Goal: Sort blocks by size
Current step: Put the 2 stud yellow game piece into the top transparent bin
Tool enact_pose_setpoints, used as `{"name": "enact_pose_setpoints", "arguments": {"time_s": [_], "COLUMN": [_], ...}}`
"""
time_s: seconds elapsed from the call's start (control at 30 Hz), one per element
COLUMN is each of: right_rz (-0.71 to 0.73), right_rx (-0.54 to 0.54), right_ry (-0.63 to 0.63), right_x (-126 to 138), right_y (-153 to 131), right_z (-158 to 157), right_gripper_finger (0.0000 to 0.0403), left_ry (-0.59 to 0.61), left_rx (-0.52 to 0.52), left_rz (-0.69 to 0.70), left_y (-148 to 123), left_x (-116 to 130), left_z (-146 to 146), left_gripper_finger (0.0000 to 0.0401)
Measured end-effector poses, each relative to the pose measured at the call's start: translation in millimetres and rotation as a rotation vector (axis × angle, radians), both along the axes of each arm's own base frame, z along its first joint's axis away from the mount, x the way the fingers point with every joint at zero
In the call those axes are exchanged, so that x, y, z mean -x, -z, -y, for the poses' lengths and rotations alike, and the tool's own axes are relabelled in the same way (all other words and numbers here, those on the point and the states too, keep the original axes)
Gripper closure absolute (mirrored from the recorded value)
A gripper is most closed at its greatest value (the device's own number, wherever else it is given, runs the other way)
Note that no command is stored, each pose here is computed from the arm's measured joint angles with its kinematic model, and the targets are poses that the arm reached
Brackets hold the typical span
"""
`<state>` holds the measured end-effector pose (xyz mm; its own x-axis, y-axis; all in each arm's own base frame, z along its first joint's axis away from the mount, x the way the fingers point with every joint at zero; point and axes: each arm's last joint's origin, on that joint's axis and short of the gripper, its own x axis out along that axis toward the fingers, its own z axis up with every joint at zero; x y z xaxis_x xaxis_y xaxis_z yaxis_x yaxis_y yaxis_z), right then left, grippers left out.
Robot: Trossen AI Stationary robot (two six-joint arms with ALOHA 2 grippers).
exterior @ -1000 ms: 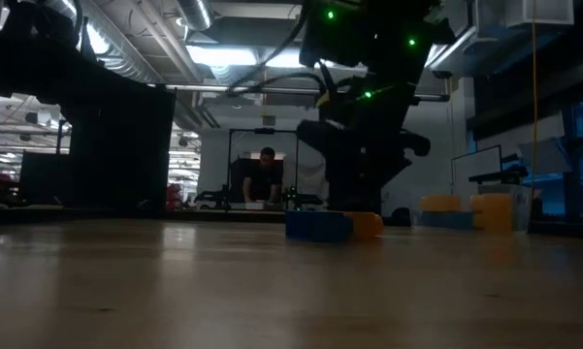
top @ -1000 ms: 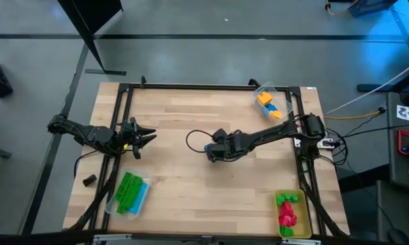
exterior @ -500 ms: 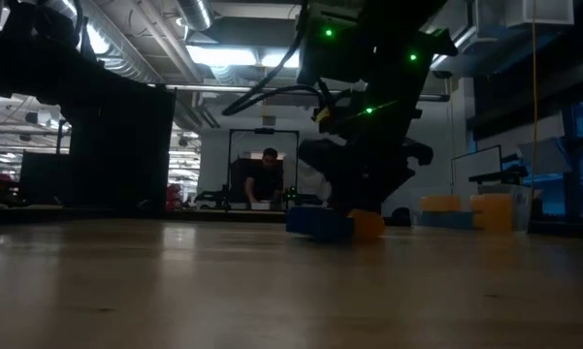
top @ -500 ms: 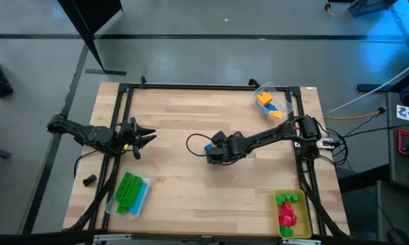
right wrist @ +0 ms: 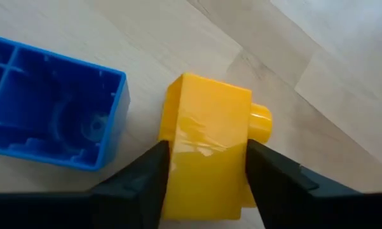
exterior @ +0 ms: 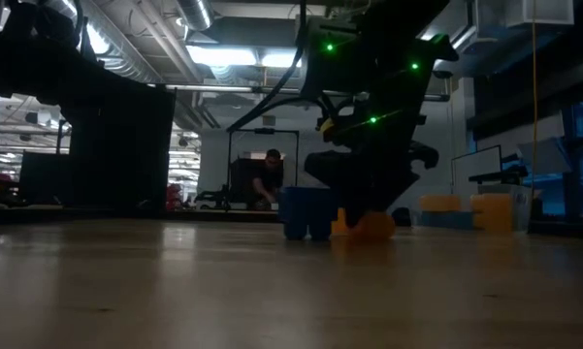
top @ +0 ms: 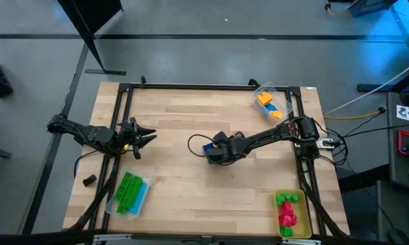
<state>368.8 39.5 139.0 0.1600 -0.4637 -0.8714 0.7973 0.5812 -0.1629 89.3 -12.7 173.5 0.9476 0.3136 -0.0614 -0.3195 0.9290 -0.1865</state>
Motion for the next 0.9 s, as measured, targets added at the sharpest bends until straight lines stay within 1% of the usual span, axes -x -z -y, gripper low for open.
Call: {"name": "enact_pose_setpoints", "arguments": {"time_s": [0.1,0.2,0.53,0.6,0.7,0.87,0.9], "right_rz": [-0.008,-0.019,-0.077,-0.08,-0.088,-0.092,-0.096], "right_rx": [0.004,0.014,0.032,0.036,0.045,0.053,0.059], "right_ry": [0.0,0.0,0.005,0.005,0.004,0.002,0.001], "right_x": [1,2,0,0,1,1,2], "right_y": [0,-2,-15,-15,-15,-15,-15], "right_z": [0,0,1,1,1,1,2], "right_gripper_finger": [0.0235,0.0255,0.027,0.0279,0.0308,0.038,0.0387], "left_ry": [0.0,0.0,0.0,0.0,0.0,0.0,0.0], "left_rx": [0.0,0.0,0.0,0.0,0.0,0.0,0.0], "left_rz": [0.0,0.0,0.0,0.0,0.0,0.0,0.0], "left_y": [0,0,0,0,0,0,0], "left_x": [0,0,0,0,0,0,0], "left_z": [0,0,0,0,0,0,0], "left_gripper_finger": [0.0294,0.0294,0.0294,0.0294,0.0294,0.0294,0.0294]}}
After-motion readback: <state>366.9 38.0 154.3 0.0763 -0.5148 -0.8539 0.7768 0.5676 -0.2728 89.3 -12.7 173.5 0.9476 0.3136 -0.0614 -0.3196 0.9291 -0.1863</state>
